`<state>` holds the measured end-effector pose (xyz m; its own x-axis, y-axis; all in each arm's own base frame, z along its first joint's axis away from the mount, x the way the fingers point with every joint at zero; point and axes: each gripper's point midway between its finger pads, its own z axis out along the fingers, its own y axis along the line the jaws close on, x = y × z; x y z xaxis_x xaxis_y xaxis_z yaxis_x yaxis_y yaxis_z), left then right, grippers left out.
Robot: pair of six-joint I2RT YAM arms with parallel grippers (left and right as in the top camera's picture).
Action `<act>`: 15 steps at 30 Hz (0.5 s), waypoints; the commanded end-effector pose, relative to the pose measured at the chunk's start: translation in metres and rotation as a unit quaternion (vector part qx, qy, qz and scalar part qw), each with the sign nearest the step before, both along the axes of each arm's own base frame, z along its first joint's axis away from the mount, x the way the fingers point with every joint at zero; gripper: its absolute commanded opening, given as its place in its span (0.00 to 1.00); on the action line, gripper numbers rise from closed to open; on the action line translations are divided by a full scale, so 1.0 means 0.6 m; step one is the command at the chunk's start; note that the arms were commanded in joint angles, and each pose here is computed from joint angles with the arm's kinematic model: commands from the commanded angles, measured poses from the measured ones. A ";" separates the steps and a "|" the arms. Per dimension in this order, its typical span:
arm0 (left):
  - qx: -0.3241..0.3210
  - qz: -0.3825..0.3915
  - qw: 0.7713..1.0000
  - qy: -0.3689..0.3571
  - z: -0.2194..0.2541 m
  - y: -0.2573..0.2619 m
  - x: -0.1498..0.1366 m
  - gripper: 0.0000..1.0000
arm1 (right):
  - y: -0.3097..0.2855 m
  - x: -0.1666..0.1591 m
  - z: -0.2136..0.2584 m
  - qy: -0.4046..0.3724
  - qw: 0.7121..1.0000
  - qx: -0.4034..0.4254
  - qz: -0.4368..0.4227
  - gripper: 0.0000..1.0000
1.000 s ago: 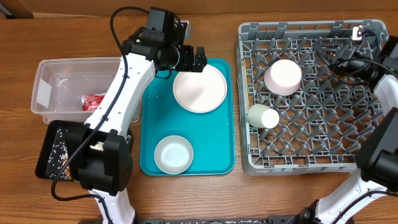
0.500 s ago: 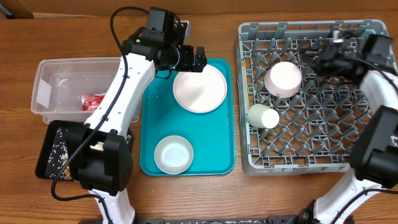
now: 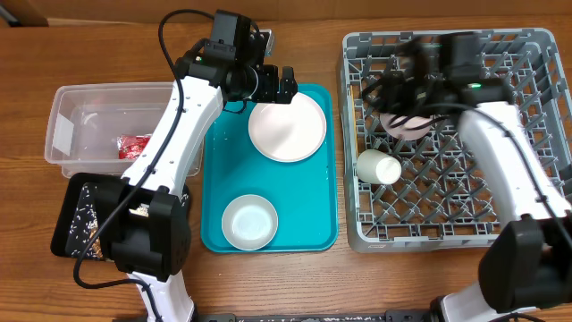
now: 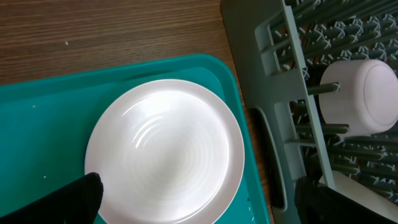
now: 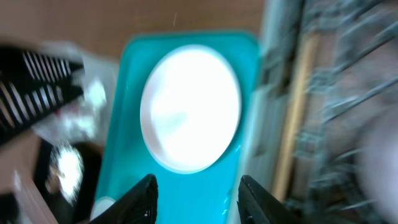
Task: Sort waste into correct bins and load items into the dishwasher
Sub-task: 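Move the right gripper to the small white bowl on the teal tray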
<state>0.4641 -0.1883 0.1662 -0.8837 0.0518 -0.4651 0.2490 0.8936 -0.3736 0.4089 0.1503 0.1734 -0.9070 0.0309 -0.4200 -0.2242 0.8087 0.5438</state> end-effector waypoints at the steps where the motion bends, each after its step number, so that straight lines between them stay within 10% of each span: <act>1: 0.001 -0.010 1.000 -0.028 0.032 -0.005 0.005 1.00 | 0.045 -0.029 -0.014 0.000 0.998 -0.059 0.034 0.45; 7: 0.012 0.024 0.998 -0.060 0.065 0.035 0.024 1.00 | 0.145 -0.118 -0.029 0.035 0.989 -0.071 0.123 0.45; 15: -0.008 0.239 0.966 -0.101 0.223 0.296 -0.021 1.00 | 0.262 -0.212 -0.033 0.012 0.970 -0.086 0.228 0.45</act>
<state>0.4687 -0.0821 0.2223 -0.8352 -0.1752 -0.5214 0.0242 0.9353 -0.3530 0.2935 0.2900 0.1510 -0.8584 -0.3945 -0.3280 -0.5095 0.7308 0.4543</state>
